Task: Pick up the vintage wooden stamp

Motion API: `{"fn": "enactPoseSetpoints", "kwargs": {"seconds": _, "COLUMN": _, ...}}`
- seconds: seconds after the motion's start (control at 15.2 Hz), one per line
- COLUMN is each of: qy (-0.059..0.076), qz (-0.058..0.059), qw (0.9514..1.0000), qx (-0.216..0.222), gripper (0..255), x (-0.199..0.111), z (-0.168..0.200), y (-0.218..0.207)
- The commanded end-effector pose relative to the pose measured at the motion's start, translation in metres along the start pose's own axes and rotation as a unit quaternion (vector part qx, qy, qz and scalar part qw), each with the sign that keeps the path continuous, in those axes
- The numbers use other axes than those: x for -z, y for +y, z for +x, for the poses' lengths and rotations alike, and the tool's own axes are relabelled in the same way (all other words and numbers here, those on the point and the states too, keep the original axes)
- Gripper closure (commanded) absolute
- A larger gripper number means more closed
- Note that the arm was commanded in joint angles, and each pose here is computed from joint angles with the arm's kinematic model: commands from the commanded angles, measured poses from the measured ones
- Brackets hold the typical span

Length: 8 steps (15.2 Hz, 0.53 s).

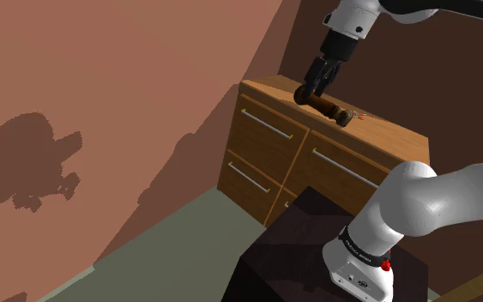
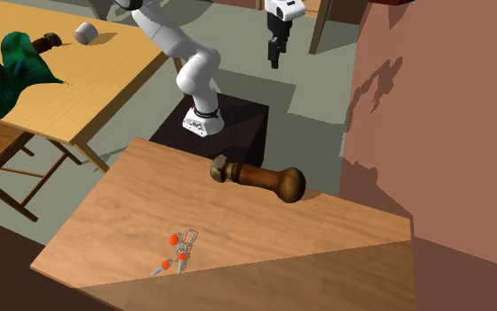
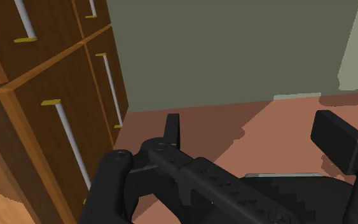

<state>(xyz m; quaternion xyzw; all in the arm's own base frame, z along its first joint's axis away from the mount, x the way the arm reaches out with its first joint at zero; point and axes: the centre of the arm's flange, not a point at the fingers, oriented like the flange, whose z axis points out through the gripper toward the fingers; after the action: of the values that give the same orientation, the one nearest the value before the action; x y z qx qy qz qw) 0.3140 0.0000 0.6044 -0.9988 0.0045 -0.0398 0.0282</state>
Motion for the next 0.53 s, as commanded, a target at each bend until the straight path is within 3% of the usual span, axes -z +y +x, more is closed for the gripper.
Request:
{"fn": "enactPoseSetpoints", "kwargs": {"seconds": 0.0, "qy": 0.000, "qz": 0.000, "qw": 1.0000, "qx": 0.000, "gripper": 0, "x": 0.000, "z": 0.000, "y": 0.000}}
{"fn": "enactPoseSetpoints", "kwargs": {"seconds": 0.46, "qy": -0.009, "qz": 0.004, "qw": 0.9999, "qx": 0.012, "gripper": 0, "x": -0.014, "z": 0.014, "y": 0.092}}
